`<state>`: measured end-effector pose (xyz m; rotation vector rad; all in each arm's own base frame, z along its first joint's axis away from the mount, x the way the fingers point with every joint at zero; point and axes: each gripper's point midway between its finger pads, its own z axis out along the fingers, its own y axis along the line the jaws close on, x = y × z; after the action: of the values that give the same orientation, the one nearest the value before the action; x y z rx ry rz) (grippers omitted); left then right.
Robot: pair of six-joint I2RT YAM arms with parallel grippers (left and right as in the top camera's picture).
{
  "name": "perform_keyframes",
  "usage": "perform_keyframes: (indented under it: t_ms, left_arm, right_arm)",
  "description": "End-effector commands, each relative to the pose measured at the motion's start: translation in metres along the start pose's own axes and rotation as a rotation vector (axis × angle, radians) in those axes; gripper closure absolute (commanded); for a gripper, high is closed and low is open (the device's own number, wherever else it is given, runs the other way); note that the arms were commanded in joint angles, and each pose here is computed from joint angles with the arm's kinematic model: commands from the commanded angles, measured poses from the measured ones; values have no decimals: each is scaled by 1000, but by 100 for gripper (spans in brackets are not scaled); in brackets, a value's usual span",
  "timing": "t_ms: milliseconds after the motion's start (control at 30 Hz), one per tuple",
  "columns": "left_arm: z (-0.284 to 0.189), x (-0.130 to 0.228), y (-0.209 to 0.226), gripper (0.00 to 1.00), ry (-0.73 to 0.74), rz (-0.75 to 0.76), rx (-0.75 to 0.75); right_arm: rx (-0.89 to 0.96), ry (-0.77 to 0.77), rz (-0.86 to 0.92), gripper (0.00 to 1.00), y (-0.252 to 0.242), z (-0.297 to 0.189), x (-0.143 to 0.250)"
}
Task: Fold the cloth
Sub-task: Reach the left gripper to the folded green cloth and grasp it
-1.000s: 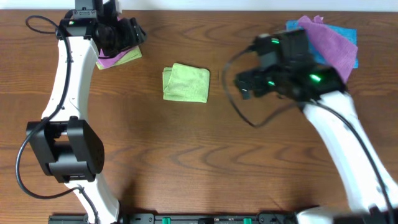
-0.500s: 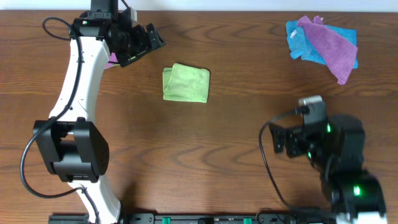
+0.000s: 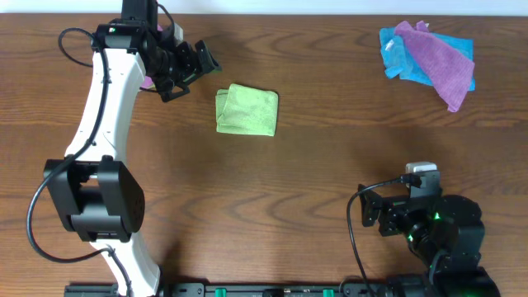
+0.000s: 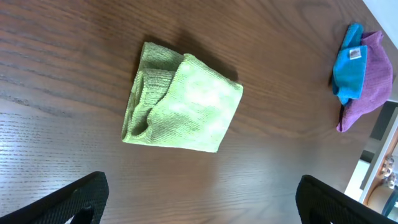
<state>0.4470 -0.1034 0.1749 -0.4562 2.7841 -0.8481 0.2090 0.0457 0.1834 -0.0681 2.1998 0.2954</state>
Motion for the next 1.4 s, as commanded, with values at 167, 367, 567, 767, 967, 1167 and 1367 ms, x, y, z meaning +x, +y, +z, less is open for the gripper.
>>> perform_keyframes:
  t_ms: [167, 367, 567, 767, 967, 1167, 1367]
  left_arm:
    - [40, 19, 32, 2, 43, -110, -16]
    - [81, 34, 44, 2, 59, -168, 62]
    - [111, 48, 53, 2, 47, -216, 89]
    - [130, 60, 59, 2, 35, -258, 107]
    - [142, 61, 53, 2, 2, -263, 118]
    - [158, 66, 41, 19, -39, -218, 77]
    - [164, 63, 35, 67, -85, -161, 62]
  right_arm:
    - [7, -2, 24, 1, -2, 0, 1]
    - [6, -2, 24, 1, -2, 0, 1]
    - [6, -2, 24, 1, -2, 0, 1]
    - [6, -2, 24, 1, -2, 0, 1]
    - [6, -2, 24, 1, -2, 0, 1]
    - [6, -2, 24, 1, -2, 0, 1]
    - [6, -2, 24, 1, -2, 0, 1]
